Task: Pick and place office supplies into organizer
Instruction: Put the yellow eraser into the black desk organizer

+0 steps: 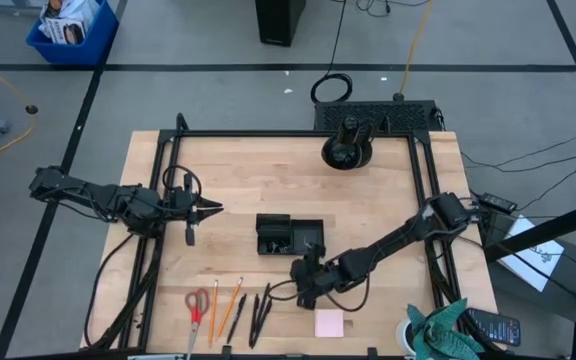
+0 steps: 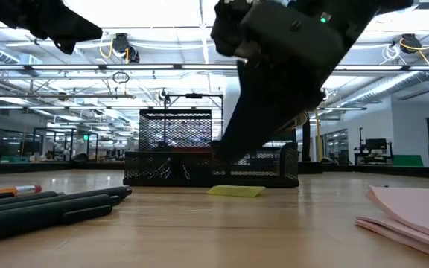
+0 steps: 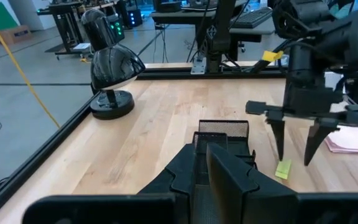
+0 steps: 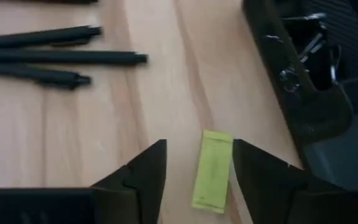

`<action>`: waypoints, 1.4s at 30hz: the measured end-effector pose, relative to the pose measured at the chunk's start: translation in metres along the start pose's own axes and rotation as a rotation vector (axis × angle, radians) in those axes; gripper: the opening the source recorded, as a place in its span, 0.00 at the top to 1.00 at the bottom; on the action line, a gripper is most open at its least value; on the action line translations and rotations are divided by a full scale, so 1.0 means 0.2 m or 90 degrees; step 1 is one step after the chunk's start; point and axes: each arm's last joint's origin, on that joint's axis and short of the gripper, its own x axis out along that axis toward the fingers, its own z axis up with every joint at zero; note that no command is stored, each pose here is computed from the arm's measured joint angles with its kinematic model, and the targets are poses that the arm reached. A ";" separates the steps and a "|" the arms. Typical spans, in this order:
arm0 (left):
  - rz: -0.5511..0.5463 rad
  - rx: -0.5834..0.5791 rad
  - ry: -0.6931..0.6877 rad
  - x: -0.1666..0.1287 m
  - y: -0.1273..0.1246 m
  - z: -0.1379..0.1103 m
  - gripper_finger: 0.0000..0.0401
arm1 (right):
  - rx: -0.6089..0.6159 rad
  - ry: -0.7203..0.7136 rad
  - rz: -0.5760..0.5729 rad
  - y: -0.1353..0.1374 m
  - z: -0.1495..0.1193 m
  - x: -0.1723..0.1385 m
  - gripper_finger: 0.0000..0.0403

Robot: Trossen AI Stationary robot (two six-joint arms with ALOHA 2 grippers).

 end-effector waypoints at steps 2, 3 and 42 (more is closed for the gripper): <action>0.000 0.000 0.000 0.00 0.00 0.00 0.88 | 0.012 0.006 -0.012 0.00 -0.02 0.02 0.54; 0.000 -0.001 0.000 0.00 0.00 0.00 0.88 | 0.015 0.011 -0.015 0.00 -0.02 0.03 0.54; 0.000 0.002 0.002 0.00 0.00 0.00 0.88 | -0.069 0.016 -0.002 -0.01 -0.11 0.05 0.93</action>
